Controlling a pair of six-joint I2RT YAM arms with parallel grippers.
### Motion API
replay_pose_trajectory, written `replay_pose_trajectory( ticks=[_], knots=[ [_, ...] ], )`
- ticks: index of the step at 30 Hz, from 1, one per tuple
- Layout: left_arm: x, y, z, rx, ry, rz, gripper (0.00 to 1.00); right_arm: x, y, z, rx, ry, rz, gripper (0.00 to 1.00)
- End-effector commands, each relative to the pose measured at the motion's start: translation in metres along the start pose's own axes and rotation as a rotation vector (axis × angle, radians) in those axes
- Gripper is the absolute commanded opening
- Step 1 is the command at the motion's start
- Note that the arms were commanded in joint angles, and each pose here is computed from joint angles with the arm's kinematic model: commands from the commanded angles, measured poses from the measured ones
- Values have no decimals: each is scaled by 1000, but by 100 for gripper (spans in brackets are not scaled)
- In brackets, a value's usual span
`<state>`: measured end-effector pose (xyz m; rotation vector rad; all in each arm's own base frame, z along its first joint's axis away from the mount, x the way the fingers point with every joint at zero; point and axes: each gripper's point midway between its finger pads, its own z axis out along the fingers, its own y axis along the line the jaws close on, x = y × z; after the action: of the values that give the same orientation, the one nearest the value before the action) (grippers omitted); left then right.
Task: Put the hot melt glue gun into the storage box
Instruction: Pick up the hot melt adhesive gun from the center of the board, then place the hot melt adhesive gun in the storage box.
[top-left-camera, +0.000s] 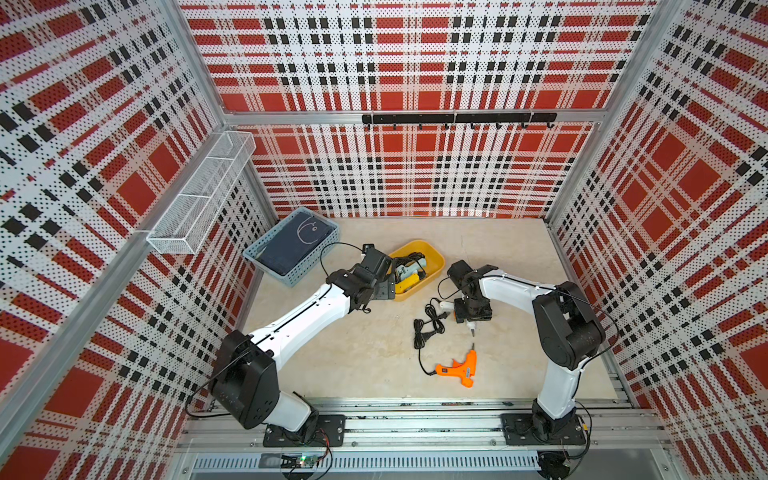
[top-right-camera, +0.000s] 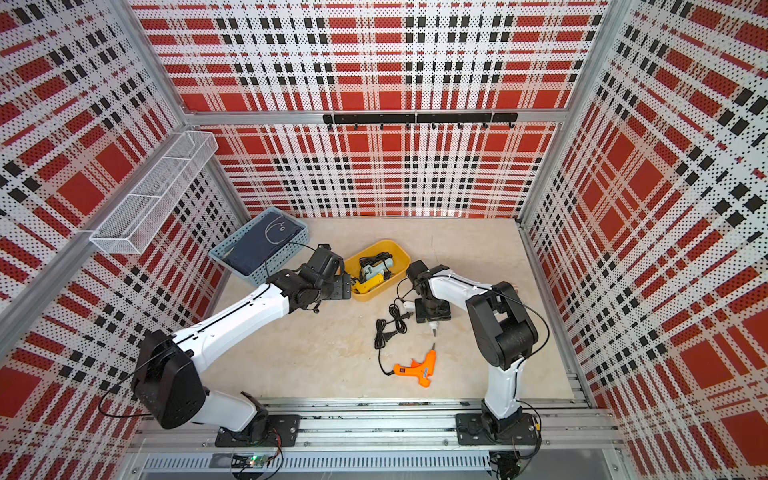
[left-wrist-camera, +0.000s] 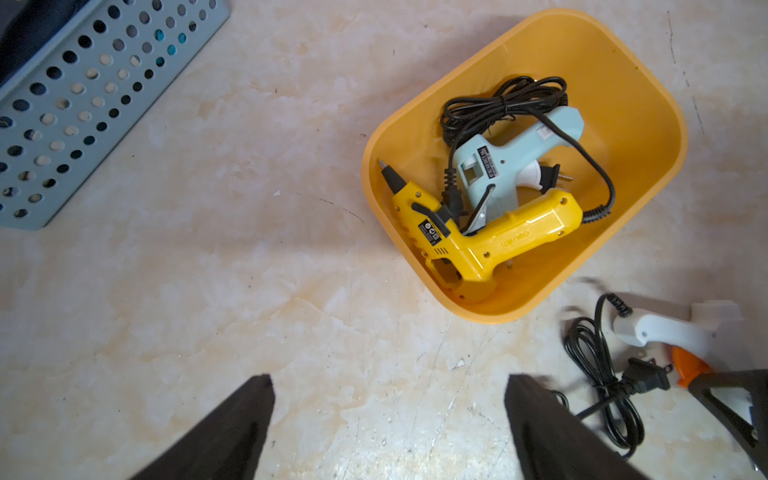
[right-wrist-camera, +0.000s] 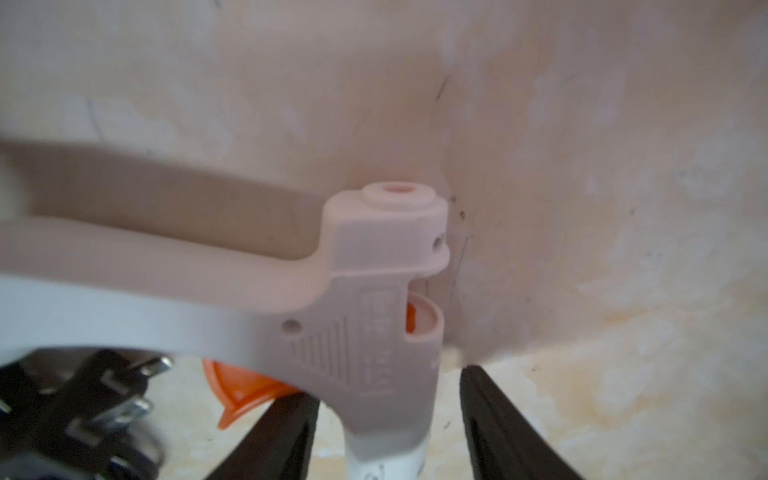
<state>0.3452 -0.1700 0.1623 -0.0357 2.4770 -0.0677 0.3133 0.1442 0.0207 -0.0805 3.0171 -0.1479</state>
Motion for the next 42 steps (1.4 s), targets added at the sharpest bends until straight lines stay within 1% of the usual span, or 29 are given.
replay_pose_trajectory(
  ticks=[1,3,6,7,9,11,13,17,20,24,26,29,32,35,38,42],
  knots=[
    [-4,3,-8,-2,-29,-20,93,2,2,11,6,7,-13,51],
    [-3,5,-8,-5,-30,-24,93,6,1,14,4,11,-5,39],
    [-3,8,-8,-8,-30,-27,94,9,-5,11,17,-4,4,24],
    [-4,8,-9,-8,-33,-27,93,9,-7,7,18,-16,7,22],
    [-6,10,-10,-9,-36,-31,94,8,-10,-6,16,-34,18,20],
    [-7,13,-10,-14,-39,-34,94,2,-14,-27,17,-68,34,19],
    [-7,16,-10,-20,-39,-36,94,-9,-18,-57,7,-121,60,18],
    [-8,21,-8,-28,-40,-37,94,-39,-25,-125,-13,-280,129,17],
    [-10,24,-7,-32,-38,-35,93,-50,-33,-161,-13,-357,160,16],
    [-11,26,-6,-34,-36,-31,94,-67,-37,-199,-37,-465,202,15],
    [-10,29,-6,-37,-36,-39,94,-76,-34,-210,-59,-499,226,15],
    [-11,35,-7,-44,-42,-61,94,-93,-22,-217,-118,-517,279,15],
    [-15,43,-8,-48,-51,-87,94,-111,-3,-214,-187,-509,352,14],
    [-16,50,-11,-51,-58,-105,94,-124,17,-202,-245,-474,429,14],
    [-17,55,-15,-53,-70,-120,94,-131,34,-185,-258,-439,472,14],
    [-14,63,-19,-59,-78,-143,94,-127,55,-153,-294,-342,513,14]
  ],
)
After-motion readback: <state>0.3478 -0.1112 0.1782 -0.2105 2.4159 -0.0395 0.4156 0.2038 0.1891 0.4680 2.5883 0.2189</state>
